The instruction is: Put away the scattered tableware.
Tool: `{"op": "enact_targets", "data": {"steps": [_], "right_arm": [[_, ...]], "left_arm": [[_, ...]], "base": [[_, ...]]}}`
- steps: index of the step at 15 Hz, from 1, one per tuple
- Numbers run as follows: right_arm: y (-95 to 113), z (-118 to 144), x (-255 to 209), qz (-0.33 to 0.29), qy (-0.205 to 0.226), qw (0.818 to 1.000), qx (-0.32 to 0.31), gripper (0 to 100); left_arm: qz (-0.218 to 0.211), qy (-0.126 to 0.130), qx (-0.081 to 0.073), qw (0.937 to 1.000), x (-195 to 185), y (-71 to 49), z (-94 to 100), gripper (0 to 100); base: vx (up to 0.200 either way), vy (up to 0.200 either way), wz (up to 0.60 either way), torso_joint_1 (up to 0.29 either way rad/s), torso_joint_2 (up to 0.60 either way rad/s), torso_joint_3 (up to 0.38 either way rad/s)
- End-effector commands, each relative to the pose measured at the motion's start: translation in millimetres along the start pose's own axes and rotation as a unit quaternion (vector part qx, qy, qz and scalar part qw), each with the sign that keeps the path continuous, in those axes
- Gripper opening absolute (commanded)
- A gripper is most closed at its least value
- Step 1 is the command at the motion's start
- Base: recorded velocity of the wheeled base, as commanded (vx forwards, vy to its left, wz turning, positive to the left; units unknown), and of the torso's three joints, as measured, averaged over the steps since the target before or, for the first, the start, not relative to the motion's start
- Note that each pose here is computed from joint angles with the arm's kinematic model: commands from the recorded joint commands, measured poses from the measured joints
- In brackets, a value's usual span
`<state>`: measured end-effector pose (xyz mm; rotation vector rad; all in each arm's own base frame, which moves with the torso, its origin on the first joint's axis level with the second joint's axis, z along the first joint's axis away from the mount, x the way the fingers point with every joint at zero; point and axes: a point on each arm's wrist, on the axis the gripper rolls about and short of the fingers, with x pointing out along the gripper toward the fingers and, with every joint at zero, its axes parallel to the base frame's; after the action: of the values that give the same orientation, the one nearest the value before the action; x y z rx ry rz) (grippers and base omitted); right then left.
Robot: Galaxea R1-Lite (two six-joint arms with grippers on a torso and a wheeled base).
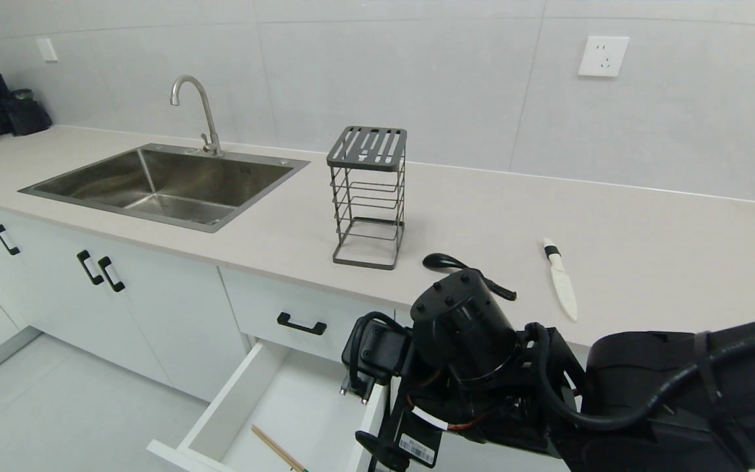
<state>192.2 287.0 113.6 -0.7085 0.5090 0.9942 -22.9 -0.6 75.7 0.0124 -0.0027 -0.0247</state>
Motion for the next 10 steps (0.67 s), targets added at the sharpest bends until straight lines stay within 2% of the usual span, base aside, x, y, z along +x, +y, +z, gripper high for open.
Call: {"op": "enact_targets", "data": {"steps": [1, 4, 6, 8, 10], "right_arm": [[0, 1, 1, 0.000, 0.000, 1.000, 0.001, 100], [-1, 1, 2, 0.000, 0.002, 1.000, 0.002, 100], [-1, -3, 5, 0.007, 0.019, 1.000, 0.002, 100], [-1, -9, 5, 0.018, 0.045, 0.999, 0.004, 100], [-8, -12, 10, 0.055, 0.053, 0.997, 0.015, 100]], "left_arm": [[0.000, 0.001, 0.000, 1.0000, 0, 0.0, 0.0, 100], [0.000, 0.001, 0.000, 1.0000, 0, 0.0, 0.0, 100], [0.000, 0.001, 0.000, 1.0000, 0, 0.0, 0.0, 100], [0.001, 0.001, 0.000, 1.0000, 0, 0.0, 0.0, 100], [0.000, 0.001, 0.000, 1.0000, 0, 0.0, 0.0, 100]], "base": [[0.000, 0.000, 0.00, 0.256, -0.52, -0.261], [0.000, 0.000, 0.00, 0.264, -0.54, -0.273], [0.000, 0.000, 0.00, 0.249, -0.51, -0.249], [0.000, 0.000, 0.00, 0.097, -0.20, -0.105], [0.000, 0.000, 0.00, 0.023, -0.03, -0.021]]}}
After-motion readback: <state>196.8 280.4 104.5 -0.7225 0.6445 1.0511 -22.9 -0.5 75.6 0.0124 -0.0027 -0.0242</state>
